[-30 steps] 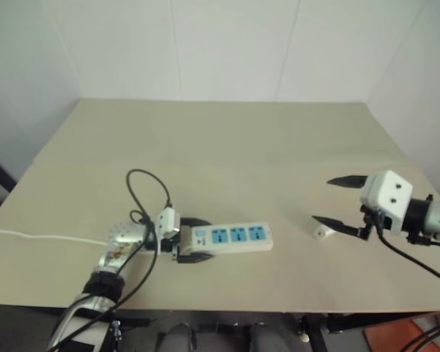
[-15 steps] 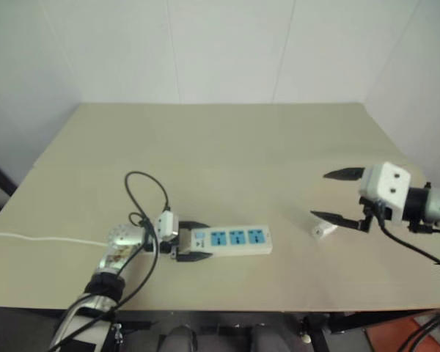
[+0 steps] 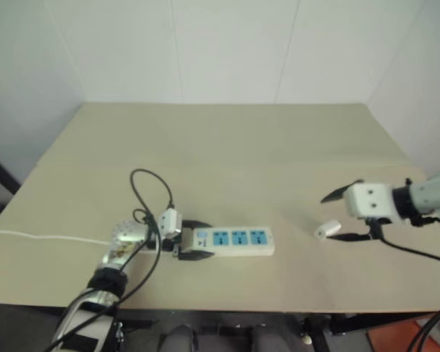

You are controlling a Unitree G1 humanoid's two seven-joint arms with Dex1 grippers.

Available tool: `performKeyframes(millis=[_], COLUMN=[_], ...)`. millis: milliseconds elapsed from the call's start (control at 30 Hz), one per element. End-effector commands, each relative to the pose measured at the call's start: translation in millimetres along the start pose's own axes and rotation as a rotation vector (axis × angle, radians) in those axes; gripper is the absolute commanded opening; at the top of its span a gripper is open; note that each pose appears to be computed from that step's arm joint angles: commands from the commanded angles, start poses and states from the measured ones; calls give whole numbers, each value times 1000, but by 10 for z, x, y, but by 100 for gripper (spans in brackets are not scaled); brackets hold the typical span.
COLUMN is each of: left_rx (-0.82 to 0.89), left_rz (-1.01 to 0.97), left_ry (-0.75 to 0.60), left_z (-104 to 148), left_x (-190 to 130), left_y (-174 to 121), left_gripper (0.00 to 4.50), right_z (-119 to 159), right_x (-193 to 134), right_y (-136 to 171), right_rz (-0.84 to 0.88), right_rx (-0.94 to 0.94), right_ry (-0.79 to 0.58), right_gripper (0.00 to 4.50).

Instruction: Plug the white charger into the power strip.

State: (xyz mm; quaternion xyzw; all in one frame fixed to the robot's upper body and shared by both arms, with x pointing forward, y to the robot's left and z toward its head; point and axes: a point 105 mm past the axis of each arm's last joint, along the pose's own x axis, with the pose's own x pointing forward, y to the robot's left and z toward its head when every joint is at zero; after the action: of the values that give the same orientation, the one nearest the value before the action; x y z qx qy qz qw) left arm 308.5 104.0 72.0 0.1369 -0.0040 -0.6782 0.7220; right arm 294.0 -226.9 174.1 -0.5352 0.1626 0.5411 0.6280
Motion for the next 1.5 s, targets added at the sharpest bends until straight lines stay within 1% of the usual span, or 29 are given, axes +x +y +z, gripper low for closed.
performKeyframes(millis=[33,100,200,267,467,633,733,867,900,933,967,1000,1067,1100,1133,1200,1300,1367,1400,1467,1500], left_rx=[-44,-46,-47,-46,-47,-46,-45,-46,-46,-46,-46,-47,-48,-49,-49,-48,-50,-51,-51,-51,-51], left_rz=[-51,-49,-46,-43,-36,-28,-23,-17,-16,-14,-12,-11,-7,-5,-5,-6,-8,-10,-11,-12,-13], left_ry=[67,68,68,69,73,76,78,83,84,85,86,88,94,98,100,100,99,101,102,103,103], left_z=[-159,-163,-164,-167,-179,-184,-187,-194,-196,-197,-199,-201,-214,-221,-224,-226,-227,-232,-235,-241,-242], left_x=[75,82,90,93,93,93,92,84,81,78,73,70,62,59,56,53,62,75,80,100,105], left_y=[-109,-109,-104,-105,-110,-117,-119,-118,-116,-114,-110,-106,-102,-101,-102,-108,-115,-118,-119,-117,-117], left_gripper=[329,329,329,329,329,329,329,329,329,329,329,329,329,329,329,329,329,329,329,329,329], right_z=[-69,-116,-136,-166,-263,-302,-314,-302,-299,-292,-281,-273,-244,-198,-144,75,511,723,783,935,978], right_x=[6,72,172,235,369,451,498,568,583,593,601,605,596,576,554,484,310,174,125,58,41], right_y=[-34,-51,-135,-142,-173,-167,-148,-134,-128,-121,-117,-116,-171,-255,-330,-531,-798,-893,-923,-991,-1004], right_rz=[86,135,142,179,236,265,289,303,306,309,311,310,270,216,167,33,-160,-256,-290,-383,-411], right_rx=[-140,-193,-240,-258,-297,-296,-300,-308,-313,-317,-320,-322,-322,-314,-303,-231,-78,23,68,214,266], right_ry=[132,187,219,240,286,282,277,272,272,270,268,266,258,238,212,81,-236,-443,-514,-751,-829], right_gripper=[450,450,450,450,450,450,392,251,207,176,130,112,112,112,112,112,112,112,112,112,112])
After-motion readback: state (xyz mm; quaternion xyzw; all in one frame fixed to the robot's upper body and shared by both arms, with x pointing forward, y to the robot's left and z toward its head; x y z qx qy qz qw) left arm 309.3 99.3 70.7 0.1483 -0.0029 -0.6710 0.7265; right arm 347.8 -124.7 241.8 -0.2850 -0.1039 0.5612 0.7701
